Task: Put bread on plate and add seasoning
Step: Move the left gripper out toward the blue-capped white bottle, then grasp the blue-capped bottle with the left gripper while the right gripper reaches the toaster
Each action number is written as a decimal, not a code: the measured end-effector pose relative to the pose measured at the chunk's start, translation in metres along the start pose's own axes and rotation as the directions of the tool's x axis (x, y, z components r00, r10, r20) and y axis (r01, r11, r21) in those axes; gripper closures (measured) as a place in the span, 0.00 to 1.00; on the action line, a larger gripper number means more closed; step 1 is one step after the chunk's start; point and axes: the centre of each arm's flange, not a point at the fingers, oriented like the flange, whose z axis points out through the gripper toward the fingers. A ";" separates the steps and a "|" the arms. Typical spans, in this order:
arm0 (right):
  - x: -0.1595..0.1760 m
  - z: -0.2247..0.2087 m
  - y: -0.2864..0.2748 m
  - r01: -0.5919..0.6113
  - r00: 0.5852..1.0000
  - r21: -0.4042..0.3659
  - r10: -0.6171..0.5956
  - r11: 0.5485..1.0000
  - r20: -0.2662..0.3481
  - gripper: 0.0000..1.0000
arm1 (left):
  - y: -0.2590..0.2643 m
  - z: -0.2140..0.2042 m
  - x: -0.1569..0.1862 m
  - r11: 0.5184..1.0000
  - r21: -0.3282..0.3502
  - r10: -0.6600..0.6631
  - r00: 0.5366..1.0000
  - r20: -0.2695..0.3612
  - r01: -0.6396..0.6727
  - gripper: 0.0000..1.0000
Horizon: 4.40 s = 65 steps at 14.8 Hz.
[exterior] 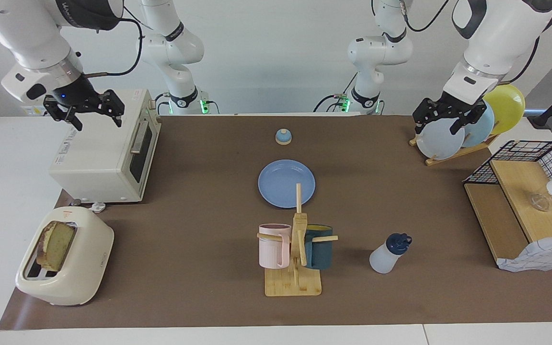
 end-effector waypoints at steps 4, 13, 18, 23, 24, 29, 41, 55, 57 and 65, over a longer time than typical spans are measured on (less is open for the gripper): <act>0.000 0.000 0.000 0.000 1.000 0.000 0.000 1.000 0.000 0.00 | -0.001 -0.001 0.000 1.000 0.000 -0.001 1.000 -0.002 0.001 0.00; 0.000 0.000 0.000 0.000 1.000 0.000 0.000 1.000 0.000 0.00 | 0.007 0.002 -0.009 1.000 0.003 0.002 1.000 0.030 -0.002 0.00; 0.000 0.000 0.000 0.000 1.000 0.000 0.000 1.000 0.000 0.00 | 0.037 0.027 -0.012 0.999 0.006 0.045 0.996 -0.072 -0.045 0.00; 0.012 -0.002 0.002 -0.001 0.996 -0.018 -0.001 1.000 -0.092 0.00 | 0.058 0.080 -0.021 1.000 -0.013 0.005 0.967 -0.255 -0.009 0.00; 0.017 0.002 0.003 0.000 0.994 -0.024 -0.002 1.000 -0.109 0.00 | 0.059 0.089 -0.021 1.000 -0.018 0.001 0.959 -0.283 -0.006 0.00; 0.055 0.026 0.025 0.109 0.971 -0.098 -0.127 0.989 -0.201 0.00 | 0.082 0.155 -0.030 0.998 -0.067 -0.027 0.895 -0.446 -0.003 0.00; 0.116 0.064 0.076 0.180 0.876 -0.246 -0.269 0.952 -0.400 0.00 | 0.108 0.283 -0.023 0.986 -0.164 -0.093 0.805 -0.585 -0.006 0.00; 0.127 0.100 0.096 0.021 0.892 -0.143 -0.083 0.989 -0.445 0.11 | 0.087 0.296 0.063 0.987 -0.150 -0.136 0.769 -0.625 0.052 0.00; 0.127 0.103 0.098 0.009 0.894 -0.137 -0.069 0.991 -0.443 0.13 | 0.084 0.299 0.068 0.994 -0.098 -0.107 0.763 -0.638 0.057 0.00; 0.133 0.114 0.104 0.000 0.889 -0.142 -0.065 0.990 -0.454 0.33 | 0.101 0.281 0.093 0.992 -0.079 -0.127 0.710 -0.693 0.099 0.00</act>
